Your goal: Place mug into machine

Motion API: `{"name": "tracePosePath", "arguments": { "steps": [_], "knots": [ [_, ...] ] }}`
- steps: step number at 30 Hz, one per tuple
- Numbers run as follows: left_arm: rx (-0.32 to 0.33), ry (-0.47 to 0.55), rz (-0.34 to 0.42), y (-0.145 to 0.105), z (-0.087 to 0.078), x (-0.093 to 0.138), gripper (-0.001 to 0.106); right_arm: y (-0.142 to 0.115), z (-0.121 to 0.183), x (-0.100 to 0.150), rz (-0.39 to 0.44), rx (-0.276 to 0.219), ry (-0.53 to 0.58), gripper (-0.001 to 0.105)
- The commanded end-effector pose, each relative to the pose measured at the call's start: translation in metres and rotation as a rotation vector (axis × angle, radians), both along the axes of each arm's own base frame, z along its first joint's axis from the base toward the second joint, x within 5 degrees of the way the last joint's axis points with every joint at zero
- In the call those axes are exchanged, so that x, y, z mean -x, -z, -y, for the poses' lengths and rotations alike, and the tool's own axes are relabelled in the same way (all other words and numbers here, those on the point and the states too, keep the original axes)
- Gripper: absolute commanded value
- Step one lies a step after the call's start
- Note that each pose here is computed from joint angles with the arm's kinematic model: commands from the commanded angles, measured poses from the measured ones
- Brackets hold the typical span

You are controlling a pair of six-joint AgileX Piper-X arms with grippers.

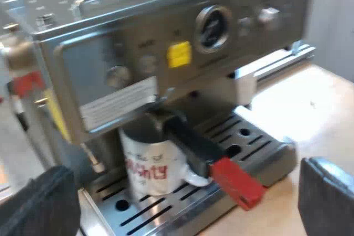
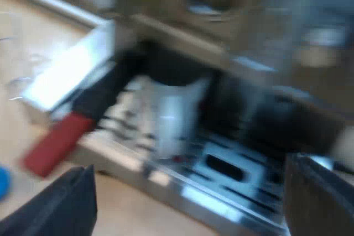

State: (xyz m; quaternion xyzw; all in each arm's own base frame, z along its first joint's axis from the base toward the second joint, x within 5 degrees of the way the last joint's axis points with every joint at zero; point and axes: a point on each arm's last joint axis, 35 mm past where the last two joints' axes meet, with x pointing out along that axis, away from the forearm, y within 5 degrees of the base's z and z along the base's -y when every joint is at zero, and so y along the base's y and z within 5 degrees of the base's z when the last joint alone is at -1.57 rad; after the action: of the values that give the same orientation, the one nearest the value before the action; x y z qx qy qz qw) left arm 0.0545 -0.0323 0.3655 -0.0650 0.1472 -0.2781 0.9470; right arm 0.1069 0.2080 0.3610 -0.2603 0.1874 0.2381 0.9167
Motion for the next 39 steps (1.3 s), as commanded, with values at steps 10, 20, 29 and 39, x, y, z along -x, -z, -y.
{"name": "tracePosePath", "arguments": {
  "steps": [10, 20, 29, 39],
  "knots": [
    [0.031, -0.217, -0.051, -0.022, -0.010, -0.031, 0.081, -0.038, 0.139, -0.028, -0.024, -0.028, 0.343, 0.071],
    [0.037, -0.313, 0.021, -0.055, -0.020, -0.014, 0.081, -0.027, 0.219, -0.036, -0.109, -0.199, 0.551, 0.071],
    [0.006, -0.394, 0.081, -0.073, -0.025, 0.016, 0.081, -0.025, 0.217, 0.010, 0.003, -0.245, 0.575, 0.071],
    [0.065, -0.429, 0.300, -0.073, -0.032, 0.088, 0.081, -0.023, 0.208, 0.077, 0.111, -0.228, 0.499, 0.071]
  ]
}}
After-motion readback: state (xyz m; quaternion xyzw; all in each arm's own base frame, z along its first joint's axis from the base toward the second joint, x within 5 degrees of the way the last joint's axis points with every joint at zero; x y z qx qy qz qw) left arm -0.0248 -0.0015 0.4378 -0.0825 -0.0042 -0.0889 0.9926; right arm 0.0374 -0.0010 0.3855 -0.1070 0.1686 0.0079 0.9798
